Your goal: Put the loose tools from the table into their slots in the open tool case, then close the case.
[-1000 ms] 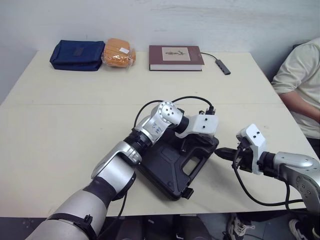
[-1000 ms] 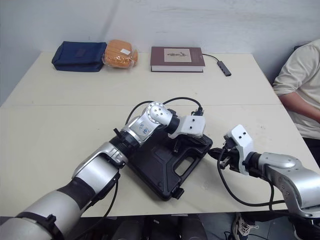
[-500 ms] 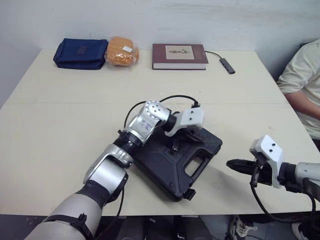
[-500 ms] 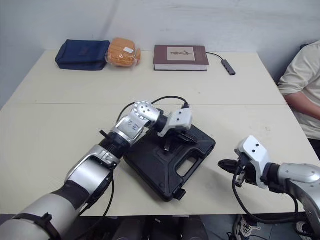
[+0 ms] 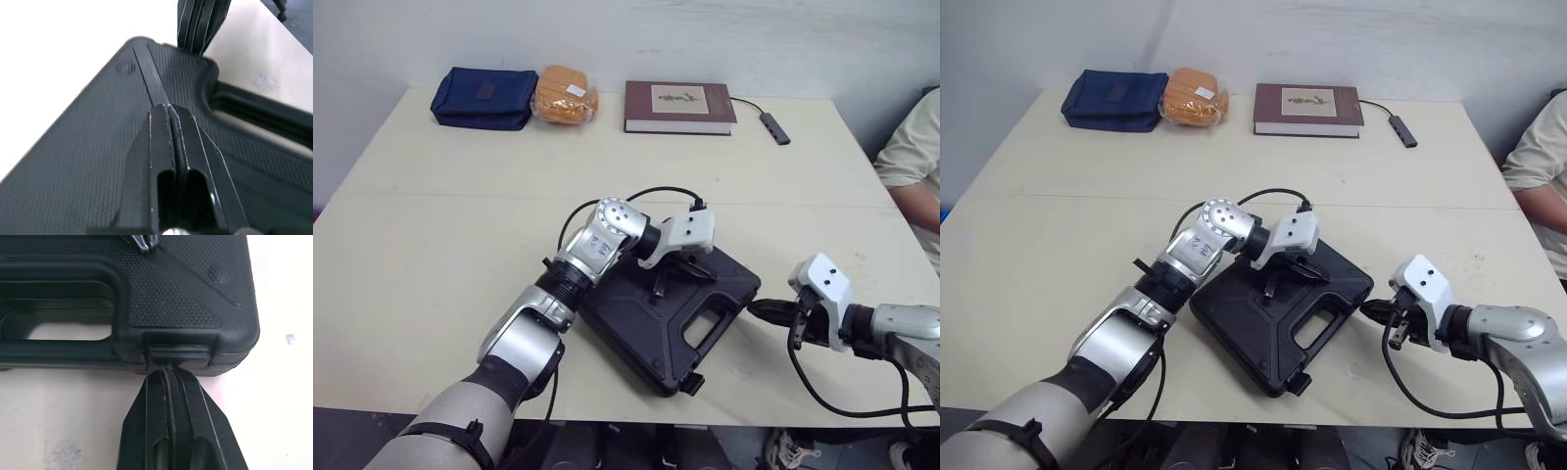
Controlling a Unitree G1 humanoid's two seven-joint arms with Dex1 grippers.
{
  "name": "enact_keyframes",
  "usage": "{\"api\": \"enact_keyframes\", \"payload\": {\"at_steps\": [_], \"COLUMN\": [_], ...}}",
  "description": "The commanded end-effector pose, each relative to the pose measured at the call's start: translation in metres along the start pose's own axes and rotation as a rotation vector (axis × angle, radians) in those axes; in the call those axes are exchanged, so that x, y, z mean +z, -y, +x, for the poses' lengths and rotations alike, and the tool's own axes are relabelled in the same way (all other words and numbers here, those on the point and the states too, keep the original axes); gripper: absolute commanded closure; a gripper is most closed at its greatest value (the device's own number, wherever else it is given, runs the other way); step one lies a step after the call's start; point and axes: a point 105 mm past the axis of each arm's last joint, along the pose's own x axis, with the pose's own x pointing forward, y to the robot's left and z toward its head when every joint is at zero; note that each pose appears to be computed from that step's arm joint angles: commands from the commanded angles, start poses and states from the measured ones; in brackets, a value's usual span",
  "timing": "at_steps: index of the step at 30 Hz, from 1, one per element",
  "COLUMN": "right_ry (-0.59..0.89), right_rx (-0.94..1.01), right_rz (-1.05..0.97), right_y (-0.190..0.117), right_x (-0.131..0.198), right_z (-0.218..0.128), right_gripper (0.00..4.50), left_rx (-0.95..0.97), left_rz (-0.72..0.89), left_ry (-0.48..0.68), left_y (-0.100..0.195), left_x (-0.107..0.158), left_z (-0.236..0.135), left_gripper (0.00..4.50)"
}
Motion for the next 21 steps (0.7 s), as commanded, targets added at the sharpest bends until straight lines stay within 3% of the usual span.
{"api": "enact_keyframes", "payload": {"at_steps": [1, 6, 13, 16, 19, 21], "right_ry": [0.047, 0.12, 0.105, 0.051, 0.013, 0.005], "right_rx": [-0.002, 0.041, 0.062, 0.03, 0.025, 0.083], "right_rz": [-0.039, -0.038, -0.053, -0.077, -0.091, -0.081], "right_y": [0.0, -0.008, -0.015, -0.01, -0.01, -0.024], "right_x": [0.014, 0.033, 0.036, 0.025, 0.016, 0.013], "right_z": [0.001, 0.0, -0.003, -0.009, -0.022, -0.031], "right_gripper": [4.5, 4.5, 4.5, 4.5, 4.5, 4.5], "left_rx": [-0.034, -0.07, -0.071, -0.05, -0.08, -0.115], "left_rz": [0.04, 0.059, 0.056, 0.05, 0.045, 0.049], "left_ry": [-0.075, -0.151, -0.141, -0.106, 0.0, 0.065], "left_y": [0.003, 0.009, 0.009, 0.006, 0.011, 0.021], "left_x": [-0.008, -0.023, -0.023, -0.02, -0.002, 0.01], "left_z": [0.014, 0.022, 0.022, 0.01, -0.016, -0.041], "left_gripper": [4.48, 4.48, 4.48, 4.48, 4.48, 4.48]}}
